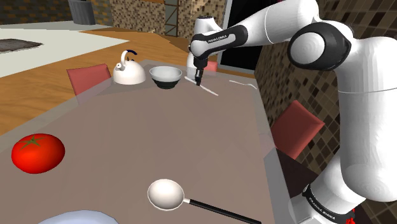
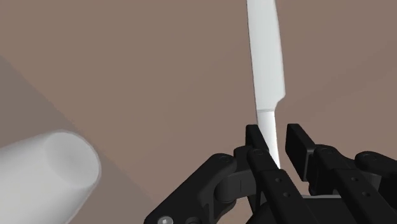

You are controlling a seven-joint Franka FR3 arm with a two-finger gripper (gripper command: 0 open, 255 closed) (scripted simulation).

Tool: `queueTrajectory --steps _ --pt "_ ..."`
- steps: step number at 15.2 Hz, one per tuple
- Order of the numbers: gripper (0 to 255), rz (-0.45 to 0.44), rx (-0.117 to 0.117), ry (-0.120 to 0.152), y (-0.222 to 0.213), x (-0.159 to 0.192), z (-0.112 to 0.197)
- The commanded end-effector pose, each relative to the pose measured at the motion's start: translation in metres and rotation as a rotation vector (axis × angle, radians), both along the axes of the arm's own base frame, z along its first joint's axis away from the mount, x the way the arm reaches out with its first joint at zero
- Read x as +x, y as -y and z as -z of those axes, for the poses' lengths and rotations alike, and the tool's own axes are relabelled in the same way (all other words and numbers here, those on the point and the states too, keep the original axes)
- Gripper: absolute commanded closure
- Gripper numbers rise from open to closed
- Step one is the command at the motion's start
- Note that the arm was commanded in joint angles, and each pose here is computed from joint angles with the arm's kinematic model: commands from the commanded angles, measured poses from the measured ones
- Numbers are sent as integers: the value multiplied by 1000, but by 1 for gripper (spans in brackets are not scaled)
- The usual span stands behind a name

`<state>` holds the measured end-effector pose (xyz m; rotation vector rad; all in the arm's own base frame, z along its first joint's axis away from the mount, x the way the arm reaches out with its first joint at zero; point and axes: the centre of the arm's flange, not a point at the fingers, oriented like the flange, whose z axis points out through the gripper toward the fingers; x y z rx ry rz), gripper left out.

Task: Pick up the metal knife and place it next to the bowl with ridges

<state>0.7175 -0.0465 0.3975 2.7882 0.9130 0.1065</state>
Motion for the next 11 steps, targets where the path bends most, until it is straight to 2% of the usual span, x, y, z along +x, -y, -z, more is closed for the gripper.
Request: queueTrajectory --steps 1,8,11 --pt "255 0 0 1 0 1 10" --pt "255 0 0 1 0 1 49" --pt "255 0 0 1 0 1 49"
